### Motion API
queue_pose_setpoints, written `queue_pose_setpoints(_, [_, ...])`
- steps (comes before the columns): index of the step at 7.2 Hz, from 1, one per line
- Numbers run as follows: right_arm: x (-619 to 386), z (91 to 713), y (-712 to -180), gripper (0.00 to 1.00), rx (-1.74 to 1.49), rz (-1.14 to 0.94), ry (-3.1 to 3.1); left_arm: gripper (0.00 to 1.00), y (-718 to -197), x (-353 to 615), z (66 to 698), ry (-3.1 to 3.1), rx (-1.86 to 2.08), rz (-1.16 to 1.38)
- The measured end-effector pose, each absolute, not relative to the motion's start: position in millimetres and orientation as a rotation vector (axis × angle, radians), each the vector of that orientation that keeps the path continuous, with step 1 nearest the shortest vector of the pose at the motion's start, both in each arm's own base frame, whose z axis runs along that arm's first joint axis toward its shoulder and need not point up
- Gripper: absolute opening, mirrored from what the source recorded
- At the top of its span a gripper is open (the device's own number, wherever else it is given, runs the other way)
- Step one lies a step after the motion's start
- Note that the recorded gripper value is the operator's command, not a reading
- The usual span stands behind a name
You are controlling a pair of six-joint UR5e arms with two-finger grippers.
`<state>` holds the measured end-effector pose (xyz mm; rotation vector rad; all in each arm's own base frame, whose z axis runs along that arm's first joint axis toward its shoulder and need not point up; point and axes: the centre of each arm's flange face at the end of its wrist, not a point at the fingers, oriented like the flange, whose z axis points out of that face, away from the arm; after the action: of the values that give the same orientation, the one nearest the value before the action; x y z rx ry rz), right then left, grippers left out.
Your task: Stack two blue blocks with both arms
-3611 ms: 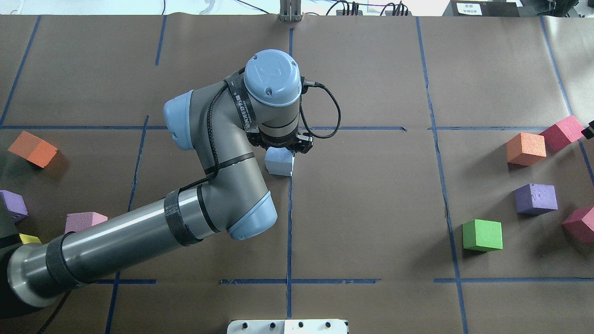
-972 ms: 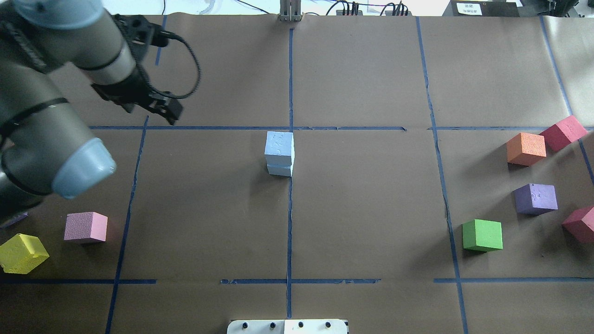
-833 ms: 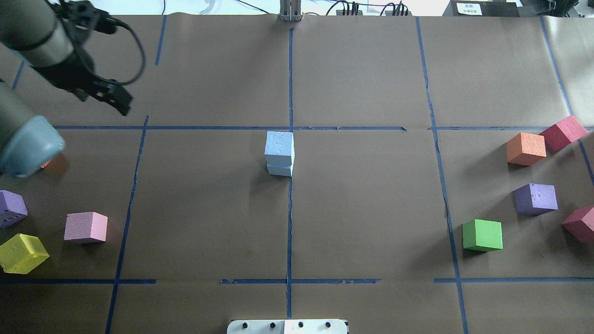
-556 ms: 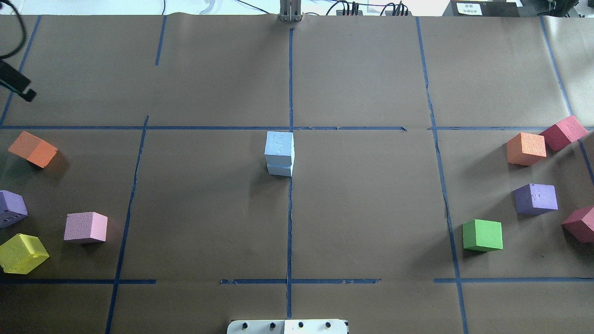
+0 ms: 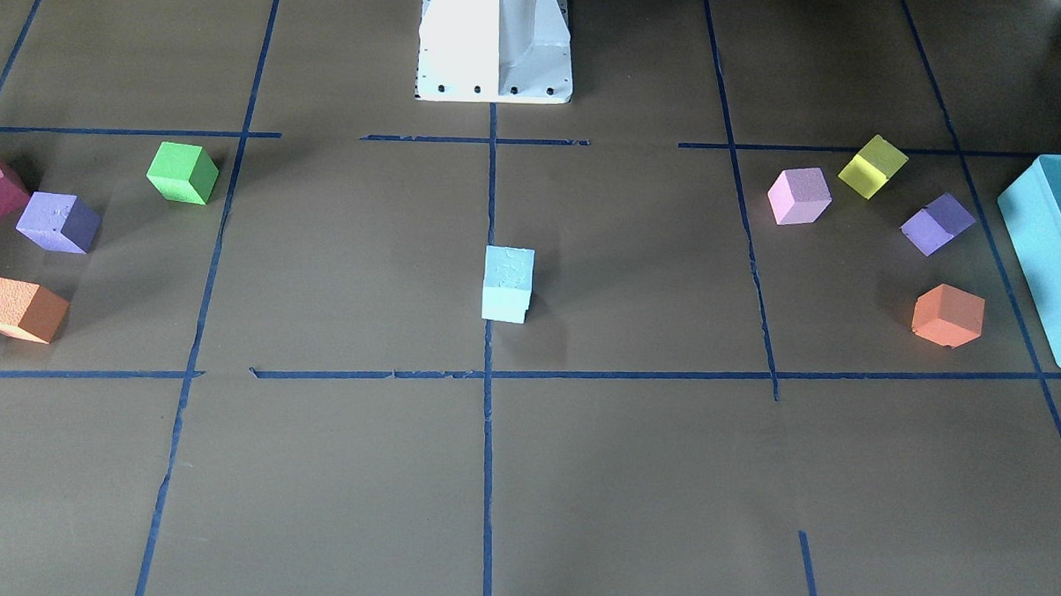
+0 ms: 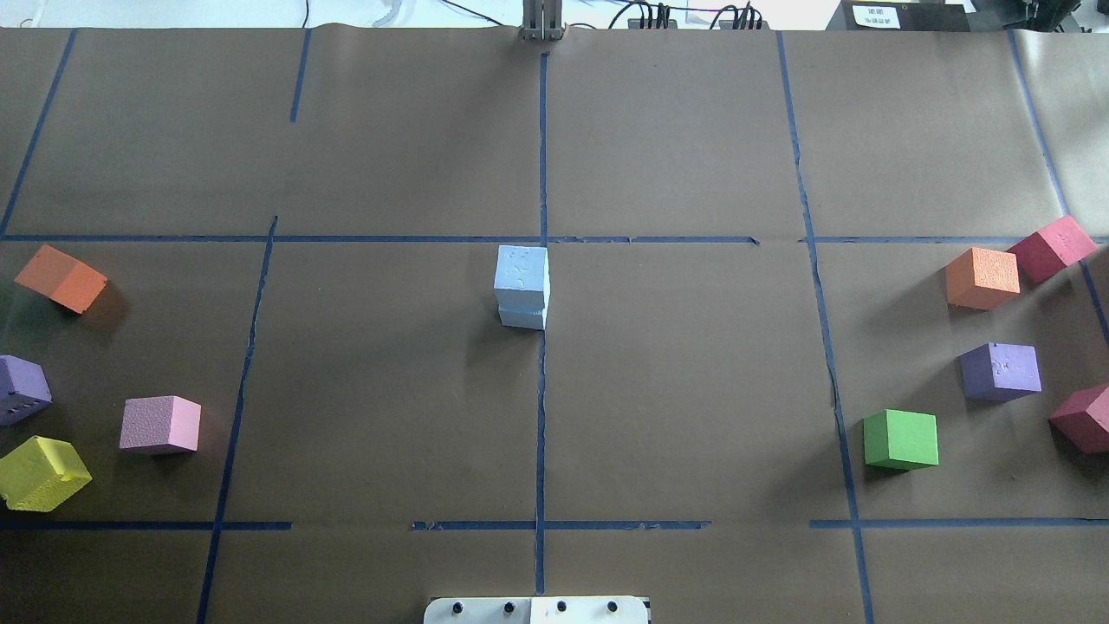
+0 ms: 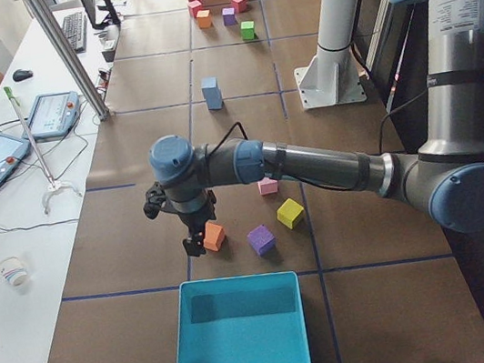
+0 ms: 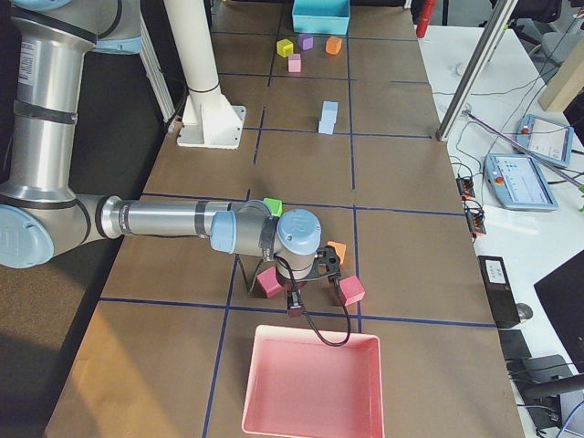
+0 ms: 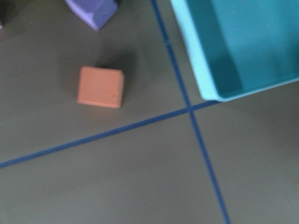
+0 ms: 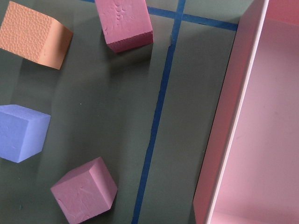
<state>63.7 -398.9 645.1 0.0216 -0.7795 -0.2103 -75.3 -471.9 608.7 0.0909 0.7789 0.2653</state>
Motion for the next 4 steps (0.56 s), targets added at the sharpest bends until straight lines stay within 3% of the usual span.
queue_pose_setpoints(2, [64,644,-400,1.00,0.023,-0.210,-0.780,1.00,-427,-85,662,0.779,0.024,0.225])
queue_pose_setpoints(4, [63,643,-402,1.00,0.026,-0.213,-0.780,1.00,-417,-93,663,0.757,0.060,0.227])
